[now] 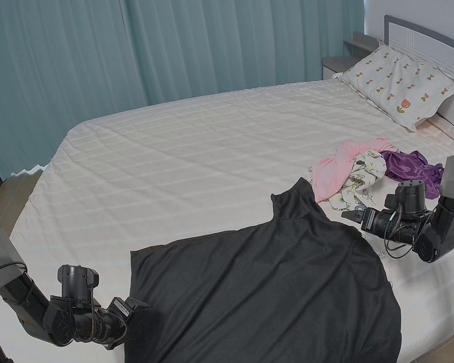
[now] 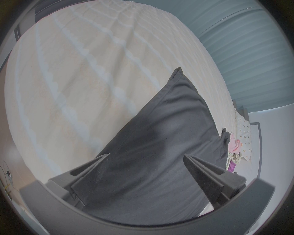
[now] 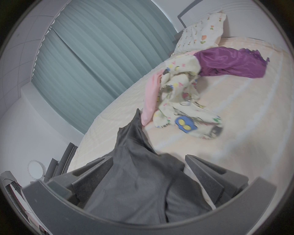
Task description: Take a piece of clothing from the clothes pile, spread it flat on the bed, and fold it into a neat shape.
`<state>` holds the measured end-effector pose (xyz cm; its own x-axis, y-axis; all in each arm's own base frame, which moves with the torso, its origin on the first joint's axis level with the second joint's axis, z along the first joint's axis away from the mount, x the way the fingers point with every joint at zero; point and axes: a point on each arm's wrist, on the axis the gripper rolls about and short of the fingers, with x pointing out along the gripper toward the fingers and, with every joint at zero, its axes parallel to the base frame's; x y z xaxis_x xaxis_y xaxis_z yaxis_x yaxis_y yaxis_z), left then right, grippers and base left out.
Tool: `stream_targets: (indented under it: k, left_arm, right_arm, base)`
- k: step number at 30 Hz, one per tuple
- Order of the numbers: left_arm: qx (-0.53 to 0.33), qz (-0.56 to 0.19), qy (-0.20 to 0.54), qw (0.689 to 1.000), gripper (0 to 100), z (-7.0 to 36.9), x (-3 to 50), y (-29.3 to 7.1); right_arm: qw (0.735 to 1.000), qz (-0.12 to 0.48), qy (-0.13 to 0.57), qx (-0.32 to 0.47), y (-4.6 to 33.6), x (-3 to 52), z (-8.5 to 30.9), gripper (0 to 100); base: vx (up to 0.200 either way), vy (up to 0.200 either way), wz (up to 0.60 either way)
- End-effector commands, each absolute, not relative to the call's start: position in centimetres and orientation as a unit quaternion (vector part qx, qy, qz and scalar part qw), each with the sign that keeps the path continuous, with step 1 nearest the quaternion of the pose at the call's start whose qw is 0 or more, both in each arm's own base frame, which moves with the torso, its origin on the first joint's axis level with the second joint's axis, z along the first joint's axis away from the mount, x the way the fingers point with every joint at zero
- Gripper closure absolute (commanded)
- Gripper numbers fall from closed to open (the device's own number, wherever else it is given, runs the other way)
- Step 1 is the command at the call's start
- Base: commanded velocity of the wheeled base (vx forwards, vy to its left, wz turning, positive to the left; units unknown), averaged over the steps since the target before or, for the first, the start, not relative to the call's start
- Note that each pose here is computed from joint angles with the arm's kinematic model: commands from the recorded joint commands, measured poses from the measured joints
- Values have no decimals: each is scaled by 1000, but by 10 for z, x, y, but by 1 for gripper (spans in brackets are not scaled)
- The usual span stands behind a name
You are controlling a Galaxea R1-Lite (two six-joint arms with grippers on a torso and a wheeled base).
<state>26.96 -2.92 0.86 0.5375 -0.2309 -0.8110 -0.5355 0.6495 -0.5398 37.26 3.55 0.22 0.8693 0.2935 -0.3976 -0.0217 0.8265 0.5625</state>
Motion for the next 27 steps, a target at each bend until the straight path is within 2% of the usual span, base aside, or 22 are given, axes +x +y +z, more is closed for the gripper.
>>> stream_targets:
  k: [1,6,19,20,27]
  left_arm:
    - [-410,95,468,777,0,9,267,-28]
    - [-413,88,458,783,0,7,265,-28]
    - [-414,89,457,782,0,7,263,-27]
    - [-414,89,457,782,0,7,263,-27]
    - [-417,91,456,781,0,7,263,-27]
  right_arm:
    - [929,100,225,274,55,391,7,0]
    - [927,108,235,272,68,416,9,0]
    - [920,113,281,249,90,463,-26,0]
    - [919,112,290,241,90,463,-29,100]
    - [918,108,308,224,83,457,-35,100]
  base:
    - [0,0,0]
    - [0,0,0]
    - [0,0,0]
    - [0,0,0]
    - [0,0,0]
